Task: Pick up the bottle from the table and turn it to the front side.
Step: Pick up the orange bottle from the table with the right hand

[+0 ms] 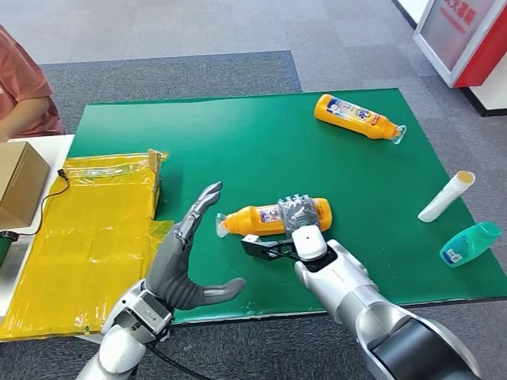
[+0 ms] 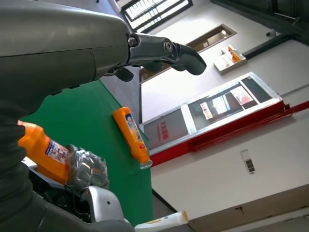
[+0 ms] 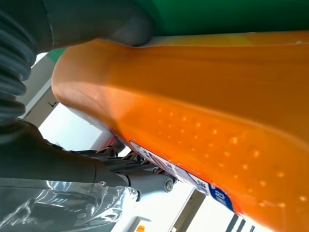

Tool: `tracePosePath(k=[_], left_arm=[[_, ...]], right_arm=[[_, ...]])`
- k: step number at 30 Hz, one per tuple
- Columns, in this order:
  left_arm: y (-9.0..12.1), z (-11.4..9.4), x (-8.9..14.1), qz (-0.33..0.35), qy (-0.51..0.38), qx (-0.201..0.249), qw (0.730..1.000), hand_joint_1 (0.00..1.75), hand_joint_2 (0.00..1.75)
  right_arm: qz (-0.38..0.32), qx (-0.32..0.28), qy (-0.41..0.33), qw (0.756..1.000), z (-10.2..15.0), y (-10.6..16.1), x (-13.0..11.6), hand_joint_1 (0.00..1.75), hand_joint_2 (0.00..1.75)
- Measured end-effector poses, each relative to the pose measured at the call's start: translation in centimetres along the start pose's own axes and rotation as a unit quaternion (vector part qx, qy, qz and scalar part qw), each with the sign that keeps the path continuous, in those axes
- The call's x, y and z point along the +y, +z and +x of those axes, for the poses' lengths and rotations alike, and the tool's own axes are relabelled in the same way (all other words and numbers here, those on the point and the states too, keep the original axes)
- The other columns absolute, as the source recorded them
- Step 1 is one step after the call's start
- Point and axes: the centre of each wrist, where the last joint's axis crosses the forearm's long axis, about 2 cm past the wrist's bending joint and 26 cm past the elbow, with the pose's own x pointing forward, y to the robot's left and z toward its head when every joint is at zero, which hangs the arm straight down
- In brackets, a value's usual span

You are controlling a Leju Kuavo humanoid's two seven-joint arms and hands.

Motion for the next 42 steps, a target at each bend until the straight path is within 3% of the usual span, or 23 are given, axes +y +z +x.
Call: tracePosePath(k=[9, 11, 13, 15, 19, 23, 25, 27, 31, 35, 39, 42], left_arm=[[0.0, -0.1, 0.0, 0.003, 0.004, 0.001, 1.0, 0.0, 1.75], [0.1, -0.1, 0.0, 0.004, 0.006, 0.002, 1.0, 0.0, 1.75], [0.1, -0.2, 0.0, 0.007, 0.007, 0.003, 1.0, 0.0, 1.75], [0.3, -0.2, 0.1, 0.012, 0.007, 0.002, 1.0, 0.0, 1.75], [0.7, -0.4, 0.2, 0.025, 0.009, -0.005, 1.0, 0.0, 1.75], [1.4, -0.7, 0.5, 0.038, 0.009, -0.004, 0.999, 0.0, 1.75], [1.8, -0.8, 0.7, 0.042, 0.007, -0.003, 0.999, 0.0, 1.75], [2.1, -0.9, 0.9, 0.046, 0.005, -0.001, 0.999, 0.0, 1.75], [2.4, -1.1, 1.2, 0.048, 0.0, 0.0, 0.999, 0.0, 1.75], [2.6, -1.1, 1.5, 0.056, 0.0, 0.0, 0.998, 0.0, 1.75], [3.0, -1.2, 1.9, 0.07, 0.002, 0.001, 0.998, 0.0, 1.75], [3.3, -1.2, 2.2, 0.081, 0.01, 0.0, 0.997, 0.0, 1.75]], right_arm=[[-0.01, -0.011, -0.022, 1.0, 0.0, 0.0, 0.1, 1.75, 1.75], [-0.014, -0.021, -0.053, 0.998, -0.1, 0.0, 0.1, 1.75, 1.75], [0.0, -0.054, -0.133, 0.99, -0.4, 0.0, 0.1, 1.75, 1.75], [0.02, -0.11, -0.275, 0.955, -0.6, 0.0, -0.1, 1.75, 1.75], [0.012, -0.186, -0.52, 0.833, -0.5, 0.7, -0.6, 1.75, 1.75], [-0.045, -0.211, -0.674, 0.706, -1.1, 1.8, -1.7, 1.75, 1.75], [-0.078, -0.223, -0.713, 0.66, -1.9, 2.4, -2.3, 1.75, 1.75], [-0.106, -0.233, -0.729, 0.634, -2.7, 3.0, -2.9, 1.75, 1.75], [-0.141, -0.248, -0.736, 0.614, -3.5, 4.0, -3.6, 1.75, 1.75], [-0.176, -0.268, -0.753, 0.574, -4.0, 5.0, -3.8, 1.75, 1.75], [-0.21, -0.278, -0.769, 0.536, -4.2, 6.6, -3.7, 1.75, 1.75], [-0.245, -0.274, -0.771, 0.52, -3.9, 7.8, -3.1, 1.75, 1.75]])
